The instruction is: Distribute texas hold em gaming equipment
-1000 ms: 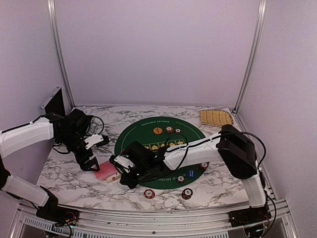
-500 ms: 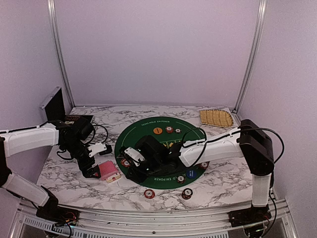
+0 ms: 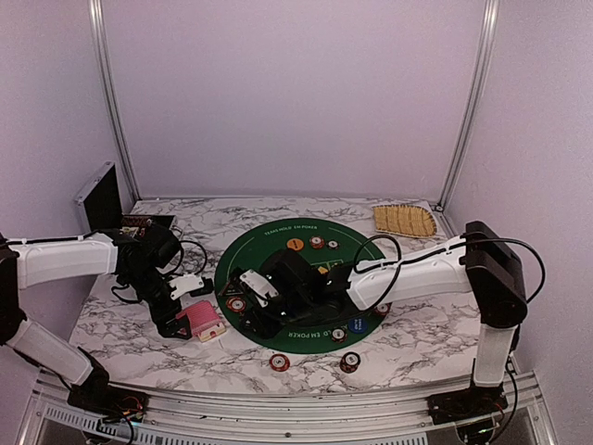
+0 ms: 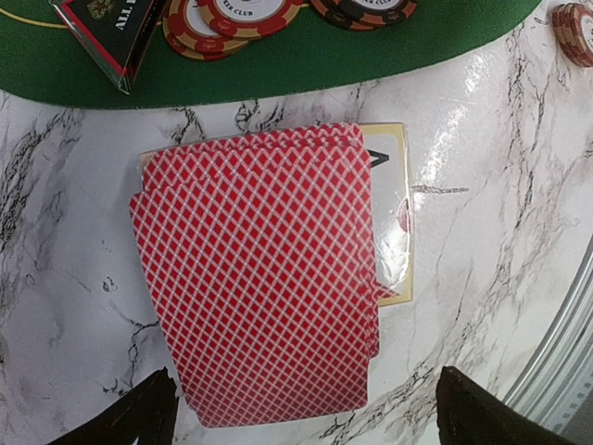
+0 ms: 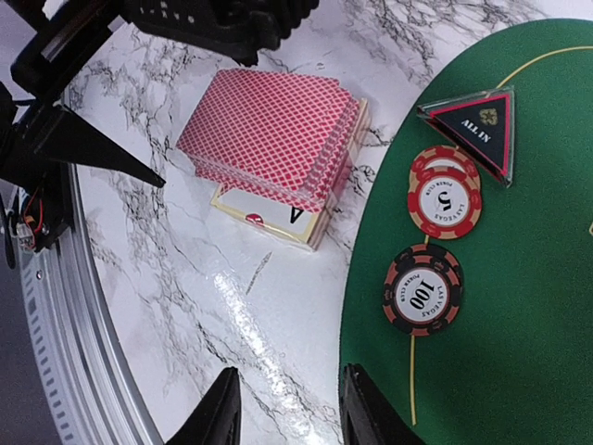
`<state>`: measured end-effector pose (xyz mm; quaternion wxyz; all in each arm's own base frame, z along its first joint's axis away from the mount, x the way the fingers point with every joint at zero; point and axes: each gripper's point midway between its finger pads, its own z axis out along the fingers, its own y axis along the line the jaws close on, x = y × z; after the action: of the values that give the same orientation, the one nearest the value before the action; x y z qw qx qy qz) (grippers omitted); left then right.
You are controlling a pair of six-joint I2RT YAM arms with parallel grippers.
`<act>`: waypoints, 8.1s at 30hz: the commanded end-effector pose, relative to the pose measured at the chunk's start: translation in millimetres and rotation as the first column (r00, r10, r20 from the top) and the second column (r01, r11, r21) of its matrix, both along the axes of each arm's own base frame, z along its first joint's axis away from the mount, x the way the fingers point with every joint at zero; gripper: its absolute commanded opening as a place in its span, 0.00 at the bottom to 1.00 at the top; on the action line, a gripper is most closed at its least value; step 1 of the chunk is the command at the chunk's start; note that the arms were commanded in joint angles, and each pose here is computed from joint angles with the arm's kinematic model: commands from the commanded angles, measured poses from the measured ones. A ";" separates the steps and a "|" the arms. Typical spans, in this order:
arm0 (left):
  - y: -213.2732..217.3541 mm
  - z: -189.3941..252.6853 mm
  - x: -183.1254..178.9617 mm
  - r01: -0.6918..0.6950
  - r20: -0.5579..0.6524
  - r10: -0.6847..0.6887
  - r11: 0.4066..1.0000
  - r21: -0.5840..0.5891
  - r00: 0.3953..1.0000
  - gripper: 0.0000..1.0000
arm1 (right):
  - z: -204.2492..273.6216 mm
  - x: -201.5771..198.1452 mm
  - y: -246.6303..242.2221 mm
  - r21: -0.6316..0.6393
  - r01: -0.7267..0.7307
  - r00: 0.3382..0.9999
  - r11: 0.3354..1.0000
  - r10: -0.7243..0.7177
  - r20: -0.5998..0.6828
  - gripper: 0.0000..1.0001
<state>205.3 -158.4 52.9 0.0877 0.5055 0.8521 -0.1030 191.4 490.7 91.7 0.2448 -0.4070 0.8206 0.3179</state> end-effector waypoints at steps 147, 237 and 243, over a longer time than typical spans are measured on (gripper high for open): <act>-14.1 7.0 11.1 -0.003 0.063 0.001 1.000 0.029 0.998 0.15 | 23.9 19.5 -7.9 0.241 0.121 0.944 0.963 -0.037 -0.327 0.56; -54.2 95.1 36.2 0.122 0.320 -0.106 0.992 -0.031 0.941 0.99 | 59.7 49.5 45.3 0.582 0.209 0.704 0.786 0.292 -0.647 0.00; -64.2 106.7 30.7 0.160 0.291 -0.132 0.984 -0.074 0.948 0.99 | 81.3 52.6 50.6 0.603 0.209 0.726 0.770 0.291 -0.623 0.00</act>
<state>234.2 -212.1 141.6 0.2135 0.5633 0.7959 -0.0611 237.7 537.0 122.6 -0.0055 -0.1497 0.7111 0.6869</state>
